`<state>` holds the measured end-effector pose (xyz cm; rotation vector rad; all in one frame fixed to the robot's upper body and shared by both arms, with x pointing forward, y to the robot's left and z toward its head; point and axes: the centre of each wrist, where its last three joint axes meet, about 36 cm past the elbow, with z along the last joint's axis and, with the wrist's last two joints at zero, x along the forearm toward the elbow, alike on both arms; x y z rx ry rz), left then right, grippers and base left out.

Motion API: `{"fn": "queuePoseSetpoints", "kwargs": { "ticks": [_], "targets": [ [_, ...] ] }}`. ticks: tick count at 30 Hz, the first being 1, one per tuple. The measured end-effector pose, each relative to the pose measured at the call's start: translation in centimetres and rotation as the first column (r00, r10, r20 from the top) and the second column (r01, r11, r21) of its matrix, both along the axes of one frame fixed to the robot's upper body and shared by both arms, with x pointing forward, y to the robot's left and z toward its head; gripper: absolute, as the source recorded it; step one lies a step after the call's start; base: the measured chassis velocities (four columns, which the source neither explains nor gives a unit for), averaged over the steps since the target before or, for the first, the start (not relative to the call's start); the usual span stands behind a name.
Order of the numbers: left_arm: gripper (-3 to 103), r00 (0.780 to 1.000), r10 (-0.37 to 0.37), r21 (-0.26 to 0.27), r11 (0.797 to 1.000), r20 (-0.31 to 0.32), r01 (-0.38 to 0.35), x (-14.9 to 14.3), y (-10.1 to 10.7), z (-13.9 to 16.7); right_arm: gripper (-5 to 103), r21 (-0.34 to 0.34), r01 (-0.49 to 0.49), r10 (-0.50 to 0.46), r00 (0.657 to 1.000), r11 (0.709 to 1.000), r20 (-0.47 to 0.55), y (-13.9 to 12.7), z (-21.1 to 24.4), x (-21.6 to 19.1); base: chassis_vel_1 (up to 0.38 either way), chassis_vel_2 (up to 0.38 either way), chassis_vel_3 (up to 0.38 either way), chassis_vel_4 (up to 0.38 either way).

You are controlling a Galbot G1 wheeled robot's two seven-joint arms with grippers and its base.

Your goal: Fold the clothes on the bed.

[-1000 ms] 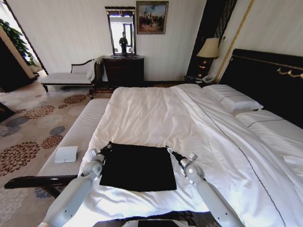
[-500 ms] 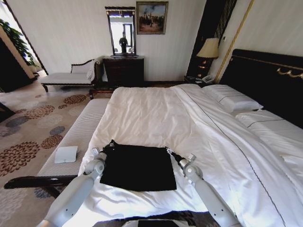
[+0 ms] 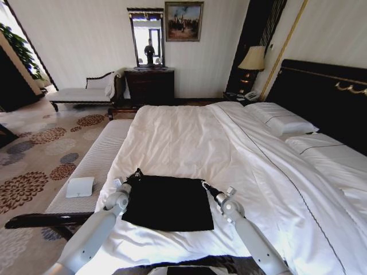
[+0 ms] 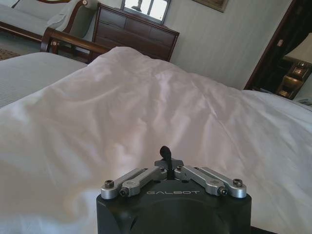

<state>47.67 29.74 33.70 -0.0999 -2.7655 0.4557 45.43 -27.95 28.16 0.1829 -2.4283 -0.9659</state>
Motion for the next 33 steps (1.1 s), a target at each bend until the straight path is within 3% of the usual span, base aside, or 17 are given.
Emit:
{"fn": "queuePoseSetpoints", "kwargs": {
  "ticks": [8,17,25,33],
  "targets": [
    [1,1.0,0.002,-0.001,1.0,0.001,-0.002,0.0,0.0,0.0,3,-0.004,0.0,0.0,1.0,1.0,0.011,0.3,0.2,0.0,0.0,0.0,0.0,0.0],
    [1,1.0,0.004,-0.013,1.0,0.017,-0.004,-0.6,-0.3,0.4,0,-0.013,-0.003,0.004,0.999,1.0,0.052,0.6,2.1,-0.3,0.0,0.0,0.0,0.0],
    [1,0.997,0.025,-0.036,0.999,0.069,-0.023,-1.5,0.2,2.5,0,-0.039,-0.031,0.038,0.984,0.999,0.174,1.0,7.4,-1.0,0.0,0.0,0.0,0.0],
    [1,0.976,0.04,-0.075,0.997,0.216,-0.024,-3.0,0.0,8.3,0,-0.109,-0.009,0.046,0.939,0.994,0.342,0.4,14.4,-2.8,0.0,0.0,0.0,0.0]
  ]
}}
